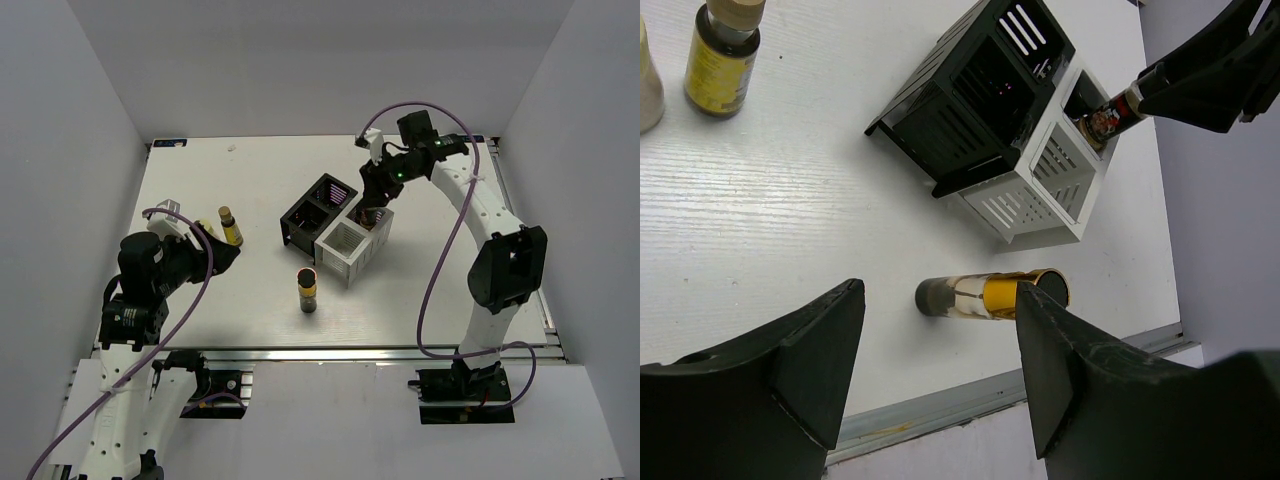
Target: Organize the condiment bottles
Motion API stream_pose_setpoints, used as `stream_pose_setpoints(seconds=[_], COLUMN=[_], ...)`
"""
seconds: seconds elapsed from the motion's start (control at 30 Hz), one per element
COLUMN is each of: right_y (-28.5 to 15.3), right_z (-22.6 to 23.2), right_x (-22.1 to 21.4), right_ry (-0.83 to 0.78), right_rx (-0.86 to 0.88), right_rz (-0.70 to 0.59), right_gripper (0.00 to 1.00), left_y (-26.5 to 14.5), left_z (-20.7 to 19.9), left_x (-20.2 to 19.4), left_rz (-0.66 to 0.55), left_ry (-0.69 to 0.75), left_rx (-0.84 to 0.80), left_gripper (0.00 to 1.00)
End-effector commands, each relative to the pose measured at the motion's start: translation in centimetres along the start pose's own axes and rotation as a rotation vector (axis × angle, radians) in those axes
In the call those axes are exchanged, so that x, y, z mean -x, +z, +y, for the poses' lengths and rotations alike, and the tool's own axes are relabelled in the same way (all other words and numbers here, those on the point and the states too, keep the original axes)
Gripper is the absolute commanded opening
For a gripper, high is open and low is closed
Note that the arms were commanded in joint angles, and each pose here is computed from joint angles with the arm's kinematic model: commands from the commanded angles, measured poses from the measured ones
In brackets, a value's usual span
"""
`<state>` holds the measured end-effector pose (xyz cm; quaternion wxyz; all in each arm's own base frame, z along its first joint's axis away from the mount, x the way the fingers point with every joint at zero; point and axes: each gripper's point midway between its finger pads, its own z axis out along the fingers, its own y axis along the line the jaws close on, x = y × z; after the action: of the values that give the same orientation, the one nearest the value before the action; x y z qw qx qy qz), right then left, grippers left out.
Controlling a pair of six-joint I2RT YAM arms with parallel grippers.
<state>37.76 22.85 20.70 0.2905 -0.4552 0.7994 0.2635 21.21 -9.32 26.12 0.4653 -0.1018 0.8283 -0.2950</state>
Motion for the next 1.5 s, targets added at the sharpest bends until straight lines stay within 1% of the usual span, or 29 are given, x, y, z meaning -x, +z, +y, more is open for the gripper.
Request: stream_pose_setpoints(seconds=[0.0, 0.17, 0.23, 0.27, 0.3, 0.37, 0.5, 0.53, 0.57, 0.6, 0.73, 0.83, 0.87, 0.93, 0.97, 1.0, 1.03, 1.07, 1.1, 1.13, 1.17, 1.2, 1.23, 1.27, 1.33, 1.37, 1.4, 1.43, 1.47], right_y=[-0.6, -0.1, 0.0, 0.1, 0.1, 0.1, -0.2, -0.2, -0.2, -0.4, -0.7, -2.0, -2.6, -4.3, -5.0, -6.0, -6.2, -6.7, -7.4, -6.8, -5.1, -4.3, -3.9, -2.6, -1.9, -0.9, -0.7, -0.2, 0.3], right_z=[0.6, 1.8, 2.1, 2.1, 2.1, 2.2, 2.2, 2.2, 2.2, 2.2, 2.0, 2.3, 2.9, 4.3, 6.4, 7.9, 9.4, 11.6, 13.2, 15.2, 15.7, 16.8, 19.4, 19.7, 22.2, 22.1, 22.2, 22.7, 22.3], right_x=[1.0, -0.6, -1.2, -1.3, -1.4, -1.6, -1.2, -1.1, -1.0, -0.7, 0.1, 2.3, 3.3, 5.4, 6.2, 6.9, 6.5, 6.6, 6.6, 6.3, 4.7, 4.0, 3.5, 2.1, 1.3, 0.2, 0.7, 0.3, -0.2], right_ry=[-0.076, -0.117, -0.118, -0.122, -0.124, -0.123, -0.125, -0.119, -0.118, -0.121, -0.122, -0.141, -0.153, -0.21, -0.249, -0.335, -0.36, -0.394, -0.442, -0.475, -0.483, -0.513, -0.599, -0.606, -0.623, -0.599, -0.614, -0.609, -0.591], right_rx=[0.003, -0.001, 0.001, 0.0, -0.001, -0.003, -0.007, -0.008, -0.007, -0.01, -0.017, -0.02, -0.003, 0.036, 0.133, 0.184, 0.251, 0.361, 0.389, 0.435, 0.432, 0.44, 0.471, 0.455, 0.471, 0.457, 0.428, 0.426, 0.394], right_rz=[-0.056, -0.069, -0.067, -0.067, -0.067, -0.064, -0.078, -0.08, -0.082, -0.087, -0.098, -0.146, -0.175, -0.234, -0.285, -0.33, -0.351, -0.41, -0.445, -0.45, -0.415, -0.393, -0.386, -0.338, -0.316, -0.283, -0.305, -0.29, -0.262], right_gripper=[0.0, 0.0, 0.08, 0.14, 0.24, 0.34, 0.69, 0.71, 0.77, 0.79, 0.8, 0.78, 0.74, 0.69, 0.58, 0.47, 0.31, 0.01, 0.0, 0.0, 0.1, 0.23, 0.34, 0.49, 0.57, 0.65, 0.69, 0.7, 0.78], left_y=[-0.2, -0.1, -0.1, -0.1, -0.1, 0.0, 0.0, 0.0, 0.0, 0.0, -0.1, -0.1, -0.2, -0.2, 0.0, 0.2, 0.3, 0.7, 0.9, 1.0, 1.1, 1.5, 1.3, 1.3, 1.2, 1.0, 1.0, 0.8, 0.8], left_z=[0.0, 0.0, 0.0, 0.0, 0.0, 0.0, -0.1, -0.2, -0.2, -0.3, -0.4, -0.5, -0.5, -0.6, -0.6, -0.5, -0.5, -0.3, -0.2, -0.1, 0.0, 0.3, 0.6, 0.9, 1.6, 2.0, 2.2, 2.6, 3.0], left_x=[0.2, 0.1, 0.1, 0.1, 0.1, 0.2, 0.3, 0.2, 0.3, 0.3, 0.3, 0.5, 0.5, 0.6, 0.6, 0.6, 0.7, 0.6, 0.6, 0.9, 1.1, 1.2, 1.8, 2.0, 2.2, 2.9, 3.0, 2.9, 3.0], left_rz=[-0.008, -0.005, -0.004, -0.004, -0.004, -0.003, -0.004, -0.002, -0.004, -0.002, -0.006, -0.006, -0.006, -0.005, -0.005, 0.002, 0.004, 0.016, 0.025, 0.026, 0.027, 0.038, 0.029, 0.029, 0.043, 0.023, 0.02, 0.026, 0.02], left_ry=[0.008, 0.006, 0.006, 0.009, 0.009, 0.01, 0.012, 0.011, 0.011, 0.012, 0.013, 0.013, 0.012, 0.012, 0.007, 0.003, 0.003, -0.002, -0.004, -0.003, -0.002, -0.003, 0.0, 0.0, -0.003, 0.005, 0.006, 0.004, 0.003], left_rx=[0.003, 0.002, -0.001, -0.001, -0.001, 0.0, -0.005, -0.007, -0.01, -0.012, -0.018, -0.018, -0.015, -0.016, -0.016, -0.014, -0.014, -0.005, 0.0, 0.013, 0.022, 0.041, 0.074, 0.099, 0.154, 0.186, 0.204, 0.224, 0.251], left_gripper=[0.72, 0.72, 0.72, 0.72, 0.72, 0.72, 0.72, 0.72, 0.72, 0.72, 0.72, 0.71, 0.68, 0.5, 0.39, 0.28, 0.13, 0.08, 0.06, 0.07, 0.09, 0.15, 0.33, 0.42, 0.54, 0.62, 0.64, 0.68, 0.7])
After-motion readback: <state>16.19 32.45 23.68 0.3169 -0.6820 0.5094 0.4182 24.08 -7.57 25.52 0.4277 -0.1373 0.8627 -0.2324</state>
